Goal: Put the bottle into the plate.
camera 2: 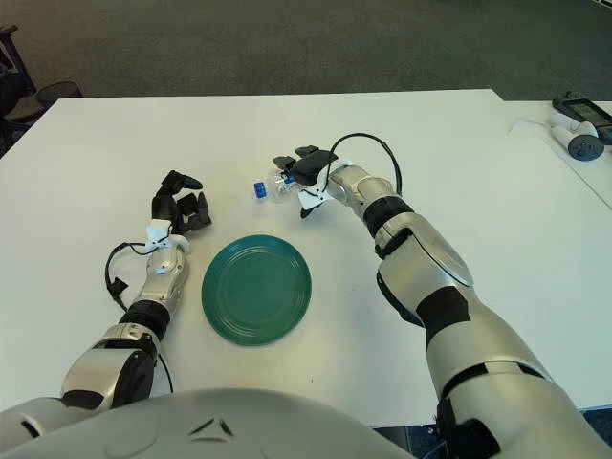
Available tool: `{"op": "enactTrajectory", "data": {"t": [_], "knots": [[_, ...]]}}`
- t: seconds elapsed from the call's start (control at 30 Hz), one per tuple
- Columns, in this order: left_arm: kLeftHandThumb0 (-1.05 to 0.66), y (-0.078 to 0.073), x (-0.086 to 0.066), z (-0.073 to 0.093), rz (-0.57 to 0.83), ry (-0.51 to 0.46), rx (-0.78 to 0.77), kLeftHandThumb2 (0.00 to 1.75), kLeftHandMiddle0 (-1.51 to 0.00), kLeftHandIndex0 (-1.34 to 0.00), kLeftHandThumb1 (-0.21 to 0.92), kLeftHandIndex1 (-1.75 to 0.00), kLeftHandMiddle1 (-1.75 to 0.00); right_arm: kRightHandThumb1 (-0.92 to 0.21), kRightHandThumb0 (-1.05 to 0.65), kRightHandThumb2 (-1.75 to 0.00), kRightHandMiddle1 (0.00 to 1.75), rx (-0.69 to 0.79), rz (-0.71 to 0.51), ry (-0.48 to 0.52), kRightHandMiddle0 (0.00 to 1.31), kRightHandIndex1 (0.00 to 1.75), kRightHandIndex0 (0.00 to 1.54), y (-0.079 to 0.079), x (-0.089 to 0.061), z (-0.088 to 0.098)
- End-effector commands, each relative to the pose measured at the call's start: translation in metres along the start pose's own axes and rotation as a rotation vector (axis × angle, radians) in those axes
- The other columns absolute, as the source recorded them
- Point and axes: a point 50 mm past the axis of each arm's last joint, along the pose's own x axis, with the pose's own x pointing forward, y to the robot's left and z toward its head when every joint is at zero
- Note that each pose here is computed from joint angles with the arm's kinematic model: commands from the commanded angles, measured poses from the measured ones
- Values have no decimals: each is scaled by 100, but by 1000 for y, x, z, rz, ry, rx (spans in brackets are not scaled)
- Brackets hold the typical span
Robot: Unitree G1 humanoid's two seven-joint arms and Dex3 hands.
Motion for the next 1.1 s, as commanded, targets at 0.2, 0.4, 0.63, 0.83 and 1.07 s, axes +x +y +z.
{"op": "enactTrajectory", "data": {"t": [0.2,0.4,0.63,0.83,1.07], "knots": [[-49,0,-12,-17,24,98,35,140,-119,-66,24,-175,-175,-92,-78,-9,57,-11,164,8,0,11,35,52,0,12],[-50,1,-13,-17,26,101,31,141,-120,-67,24,-175,-175,-92,-73,-13,86,-10,181,11,0,47,36,57,-1,12],[-49,3,-13,-18,19,101,21,141,-118,-67,24,-175,-175,-82,-60,-28,155,-3,187,33,25,150,39,60,-2,10],[-49,3,-13,-18,16,103,8,140,-117,-66,25,-175,-175,-46,-45,-107,171,40,112,61,51,172,65,62,-2,10],[-49,3,-13,-19,17,112,5,139,-116,-66,25,-175,-175,-35,-46,-126,174,40,-84,33,58,174,96,57,-5,14]]}}
